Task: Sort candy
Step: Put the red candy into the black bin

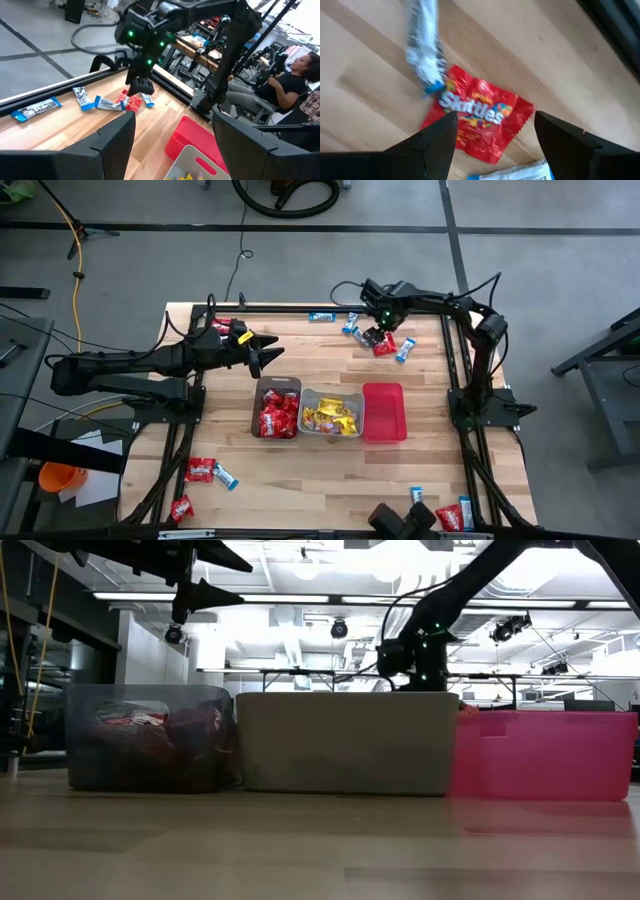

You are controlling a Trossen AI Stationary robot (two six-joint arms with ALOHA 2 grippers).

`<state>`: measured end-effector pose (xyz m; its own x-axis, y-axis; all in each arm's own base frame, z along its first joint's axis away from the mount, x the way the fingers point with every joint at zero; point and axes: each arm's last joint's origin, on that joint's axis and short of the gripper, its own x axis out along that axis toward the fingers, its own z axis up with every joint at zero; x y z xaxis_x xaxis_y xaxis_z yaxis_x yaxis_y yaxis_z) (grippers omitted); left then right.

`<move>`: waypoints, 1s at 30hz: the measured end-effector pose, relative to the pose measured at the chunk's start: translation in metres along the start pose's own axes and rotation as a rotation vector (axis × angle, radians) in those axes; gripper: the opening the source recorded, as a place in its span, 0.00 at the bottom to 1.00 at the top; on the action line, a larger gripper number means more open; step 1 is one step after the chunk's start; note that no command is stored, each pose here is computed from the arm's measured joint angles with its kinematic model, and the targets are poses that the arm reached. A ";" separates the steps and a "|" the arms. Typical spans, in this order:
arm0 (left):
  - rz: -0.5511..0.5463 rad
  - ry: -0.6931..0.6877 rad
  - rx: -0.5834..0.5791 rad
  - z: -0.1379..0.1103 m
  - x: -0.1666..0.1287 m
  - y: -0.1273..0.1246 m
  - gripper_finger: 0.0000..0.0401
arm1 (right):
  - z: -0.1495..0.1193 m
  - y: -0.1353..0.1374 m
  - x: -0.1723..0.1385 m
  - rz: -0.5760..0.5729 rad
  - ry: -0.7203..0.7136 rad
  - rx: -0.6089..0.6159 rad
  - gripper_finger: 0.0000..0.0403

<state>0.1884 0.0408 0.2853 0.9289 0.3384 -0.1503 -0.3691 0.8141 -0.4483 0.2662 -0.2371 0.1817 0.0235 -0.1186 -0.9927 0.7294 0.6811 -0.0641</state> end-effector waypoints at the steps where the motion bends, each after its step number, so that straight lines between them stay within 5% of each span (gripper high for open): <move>1: 0.000 0.000 0.000 0.000 0.000 0.000 0.63 | -0.002 0.002 0.003 -0.006 0.004 0.000 0.65; 5: 0.000 0.000 0.001 0.000 0.000 0.000 0.63 | -0.008 0.006 0.017 -0.069 -0.024 -0.007 0.65; 16: -0.025 -0.049 0.007 0.008 -0.011 -0.002 0.63 | -0.017 0.007 0.033 -0.007 -0.035 0.079 0.62; 20: -0.053 -0.115 0.068 0.016 -0.026 -0.004 0.63 | -0.022 0.007 0.036 -0.020 0.007 0.091 0.45; 25: -0.071 -0.241 0.156 0.030 -0.053 -0.006 0.63 | -0.022 0.008 0.029 0.016 0.042 0.087 0.08; 30: -0.080 -0.329 0.223 0.038 -0.074 -0.006 0.63 | -0.016 0.007 -0.023 0.058 -0.056 0.132 0.06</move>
<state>0.1205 0.0289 0.3326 0.9091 0.3739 0.1838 -0.3274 0.9139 -0.2398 0.2599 -0.2182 0.2023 0.1033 -0.1243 -0.9869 0.8091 0.5876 0.0106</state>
